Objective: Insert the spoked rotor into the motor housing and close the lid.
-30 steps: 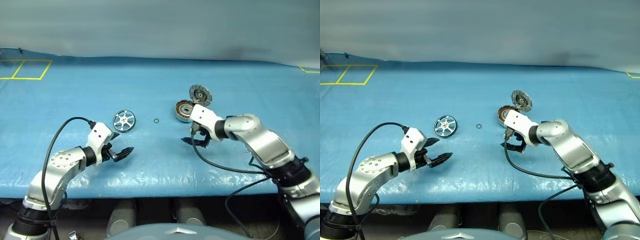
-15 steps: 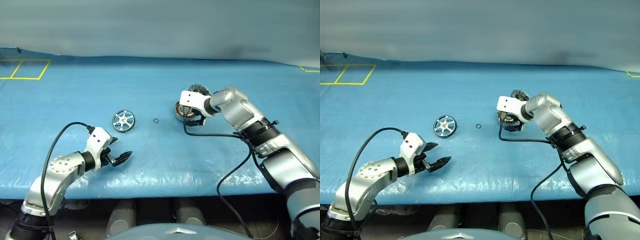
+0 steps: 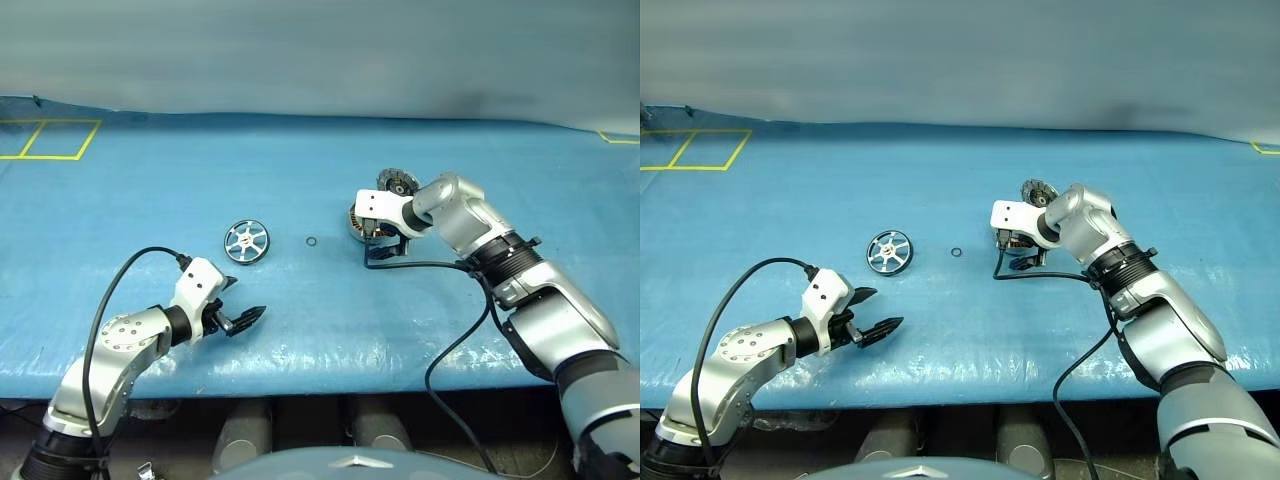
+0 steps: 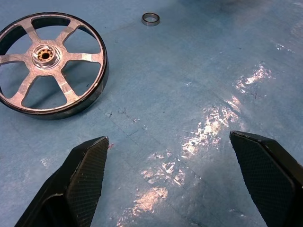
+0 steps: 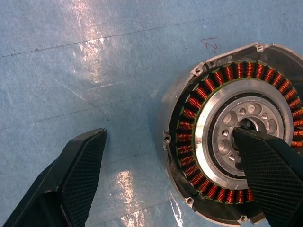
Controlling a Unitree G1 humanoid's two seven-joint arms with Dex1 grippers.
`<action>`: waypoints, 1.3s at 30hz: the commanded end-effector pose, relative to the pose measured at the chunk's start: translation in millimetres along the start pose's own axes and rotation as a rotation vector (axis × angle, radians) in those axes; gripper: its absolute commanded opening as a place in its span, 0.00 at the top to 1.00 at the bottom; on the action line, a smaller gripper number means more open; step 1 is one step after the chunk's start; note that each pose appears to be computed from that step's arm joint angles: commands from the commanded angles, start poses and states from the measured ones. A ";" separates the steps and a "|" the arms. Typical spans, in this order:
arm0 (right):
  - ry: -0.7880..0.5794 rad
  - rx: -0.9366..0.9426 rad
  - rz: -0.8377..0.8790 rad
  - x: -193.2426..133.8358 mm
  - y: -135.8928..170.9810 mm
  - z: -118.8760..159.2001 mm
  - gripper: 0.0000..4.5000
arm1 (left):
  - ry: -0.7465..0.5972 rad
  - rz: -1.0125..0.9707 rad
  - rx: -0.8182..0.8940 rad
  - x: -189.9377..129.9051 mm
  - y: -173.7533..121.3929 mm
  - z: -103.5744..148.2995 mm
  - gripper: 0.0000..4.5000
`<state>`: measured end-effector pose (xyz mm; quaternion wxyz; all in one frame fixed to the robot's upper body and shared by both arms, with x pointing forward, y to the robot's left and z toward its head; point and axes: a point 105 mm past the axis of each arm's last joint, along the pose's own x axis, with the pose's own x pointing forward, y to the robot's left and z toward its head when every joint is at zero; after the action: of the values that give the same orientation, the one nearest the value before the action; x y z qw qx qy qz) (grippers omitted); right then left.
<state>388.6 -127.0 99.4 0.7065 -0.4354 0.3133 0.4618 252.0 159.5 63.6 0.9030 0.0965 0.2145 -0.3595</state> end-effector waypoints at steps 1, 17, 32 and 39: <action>-0.018 -0.003 -0.028 -10.5 -9.7 4.0 0.00 | -0.043 -0.005 0.046 -0.5 -3.4 11.9 0.00; -0.065 0.038 0.016 6.4 8.0 16.9 0.55 | -0.042 -0.003 0.042 1.4 -3.8 9.9 0.00; -0.162 -0.009 0.189 18.6 114.2 35.3 0.55 | -0.033 -0.029 0.023 7.2 -8.2 6.0 0.00; -0.198 -0.054 0.276 19.3 155.0 46.7 0.55 | -0.034 -0.033 0.017 8.7 -8.5 5.3 0.00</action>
<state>282.7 -57.0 77.7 0.6943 -0.3905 0.2429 0.5535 251.5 149.0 58.9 0.8979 0.0888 0.2131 -0.3747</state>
